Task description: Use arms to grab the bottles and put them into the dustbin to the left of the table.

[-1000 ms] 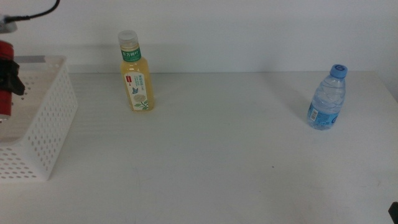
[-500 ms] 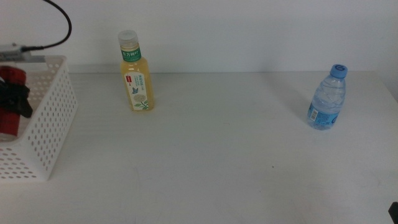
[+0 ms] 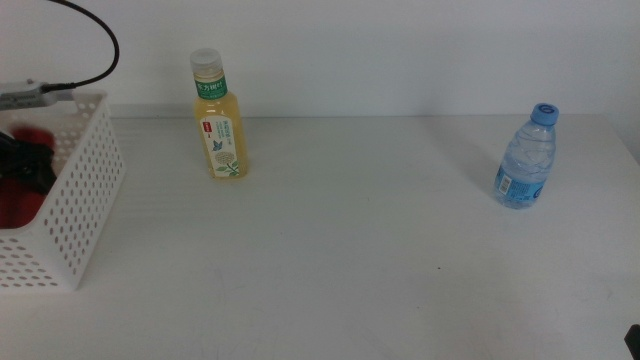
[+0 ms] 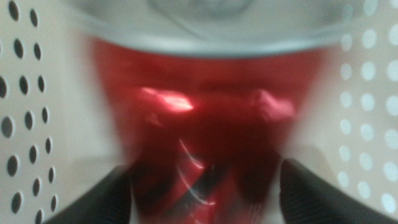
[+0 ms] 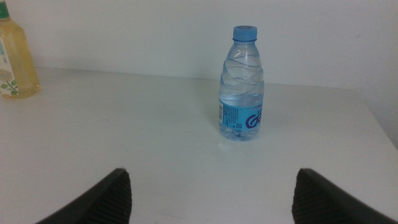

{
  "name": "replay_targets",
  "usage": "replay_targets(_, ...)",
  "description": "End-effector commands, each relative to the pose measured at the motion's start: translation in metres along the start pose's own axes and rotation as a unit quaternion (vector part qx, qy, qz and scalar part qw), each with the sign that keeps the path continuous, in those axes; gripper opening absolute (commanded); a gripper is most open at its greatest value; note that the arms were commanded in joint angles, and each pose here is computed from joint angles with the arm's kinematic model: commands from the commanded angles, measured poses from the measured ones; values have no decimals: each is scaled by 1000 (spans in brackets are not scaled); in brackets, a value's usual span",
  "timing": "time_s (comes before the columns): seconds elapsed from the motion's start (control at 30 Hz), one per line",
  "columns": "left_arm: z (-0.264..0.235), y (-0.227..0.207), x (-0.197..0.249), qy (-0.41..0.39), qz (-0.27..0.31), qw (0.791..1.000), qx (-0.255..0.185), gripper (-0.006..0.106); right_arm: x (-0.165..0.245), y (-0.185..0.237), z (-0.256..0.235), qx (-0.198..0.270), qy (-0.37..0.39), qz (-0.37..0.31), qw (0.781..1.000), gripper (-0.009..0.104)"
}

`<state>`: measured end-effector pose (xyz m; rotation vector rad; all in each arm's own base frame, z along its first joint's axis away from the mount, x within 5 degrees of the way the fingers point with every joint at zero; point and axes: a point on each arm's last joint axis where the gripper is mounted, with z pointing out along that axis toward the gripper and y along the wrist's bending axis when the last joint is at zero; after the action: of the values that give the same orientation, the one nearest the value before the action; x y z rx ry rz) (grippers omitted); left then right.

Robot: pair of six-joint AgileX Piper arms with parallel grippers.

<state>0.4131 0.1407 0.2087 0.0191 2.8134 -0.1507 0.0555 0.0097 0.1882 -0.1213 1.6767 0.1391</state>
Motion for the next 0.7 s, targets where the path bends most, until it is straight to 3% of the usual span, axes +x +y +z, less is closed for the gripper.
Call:
replay_targets(0.0,-38,-11,-13,-58,14,998,-5,82,-11,-1,-3,6,-56,-8,998,68)
replay_targets(0.07,-38,-12,-14,-56,20,998,-4,90,-11,-1,-3,6,-56,-8,998,68)
replay_targets(0.33,-52,-18,-13,-65,6,998,-3,90,-11,-1,-3,6,-56,-8,998,68)
replay_targets(0.67,-141,-58,-8,-150,31,988,-30,78,-11,-1,-3,6,-56,-8,998,68)
